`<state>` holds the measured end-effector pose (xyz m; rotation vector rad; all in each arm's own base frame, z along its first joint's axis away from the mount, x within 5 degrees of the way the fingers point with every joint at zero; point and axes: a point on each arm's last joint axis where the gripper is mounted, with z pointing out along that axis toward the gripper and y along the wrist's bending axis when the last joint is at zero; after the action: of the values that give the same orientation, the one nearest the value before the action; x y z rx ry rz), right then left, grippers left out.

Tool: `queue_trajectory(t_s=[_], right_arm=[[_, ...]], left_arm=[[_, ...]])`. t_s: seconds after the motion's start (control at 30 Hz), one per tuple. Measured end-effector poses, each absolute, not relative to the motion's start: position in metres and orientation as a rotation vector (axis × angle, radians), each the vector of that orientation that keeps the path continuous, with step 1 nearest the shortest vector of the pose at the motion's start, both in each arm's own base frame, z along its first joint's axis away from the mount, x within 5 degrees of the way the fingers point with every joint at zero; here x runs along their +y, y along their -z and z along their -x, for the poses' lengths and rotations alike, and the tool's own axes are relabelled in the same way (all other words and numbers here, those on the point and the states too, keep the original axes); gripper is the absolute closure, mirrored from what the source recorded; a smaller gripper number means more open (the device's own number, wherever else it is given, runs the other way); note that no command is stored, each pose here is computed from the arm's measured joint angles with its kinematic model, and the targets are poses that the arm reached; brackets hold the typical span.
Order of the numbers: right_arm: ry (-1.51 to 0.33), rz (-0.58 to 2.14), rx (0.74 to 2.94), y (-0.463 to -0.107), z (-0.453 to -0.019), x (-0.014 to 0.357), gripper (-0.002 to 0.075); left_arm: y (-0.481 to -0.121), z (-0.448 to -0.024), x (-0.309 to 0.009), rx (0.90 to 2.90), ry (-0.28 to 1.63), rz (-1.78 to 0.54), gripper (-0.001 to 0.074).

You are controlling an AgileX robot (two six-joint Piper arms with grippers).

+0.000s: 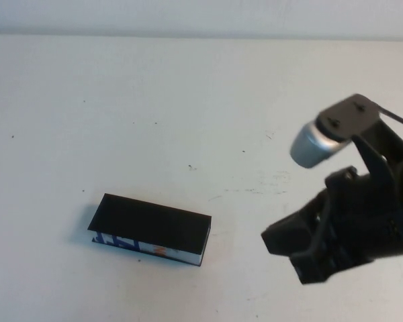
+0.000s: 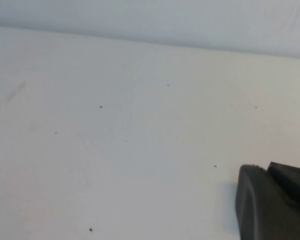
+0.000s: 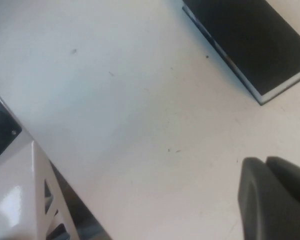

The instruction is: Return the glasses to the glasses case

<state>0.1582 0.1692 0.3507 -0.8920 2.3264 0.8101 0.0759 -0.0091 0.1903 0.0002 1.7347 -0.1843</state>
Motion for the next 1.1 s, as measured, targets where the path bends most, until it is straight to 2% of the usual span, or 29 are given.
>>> queue_trajectory(t_s=[0.33,0.57,0.8,0.97,1.1], right_arm=[[-0.832,0.773,2.148,-0.333,-0.098,0.117,0.0737],[-0.862,0.843,2.178,-0.324,-0.071,0.101,0.0737],[-0.560,0.878,2.122,-0.306,-0.087,0.090,0.0737],[-0.335,0.571,1.926,-0.280,-0.104,0.060,0.0737],[-0.183,0.296,1.767,-0.259,-0.095,0.029,0.0737]], left_arm=[[-0.190,-0.076,-0.009,1.735,0.185,-0.001,0.0739],[-0.190,-0.076,-0.009,1.735,0.185,-0.001,0.0739],[-0.190,-0.076,-0.009,1.735,0.185,-0.001,0.0739],[-0.190,-0.076,-0.009,1.735,0.185,-0.001,0.0739],[-0.190,-0.076,-0.009,1.735,0.186,-0.002,0.0739]])
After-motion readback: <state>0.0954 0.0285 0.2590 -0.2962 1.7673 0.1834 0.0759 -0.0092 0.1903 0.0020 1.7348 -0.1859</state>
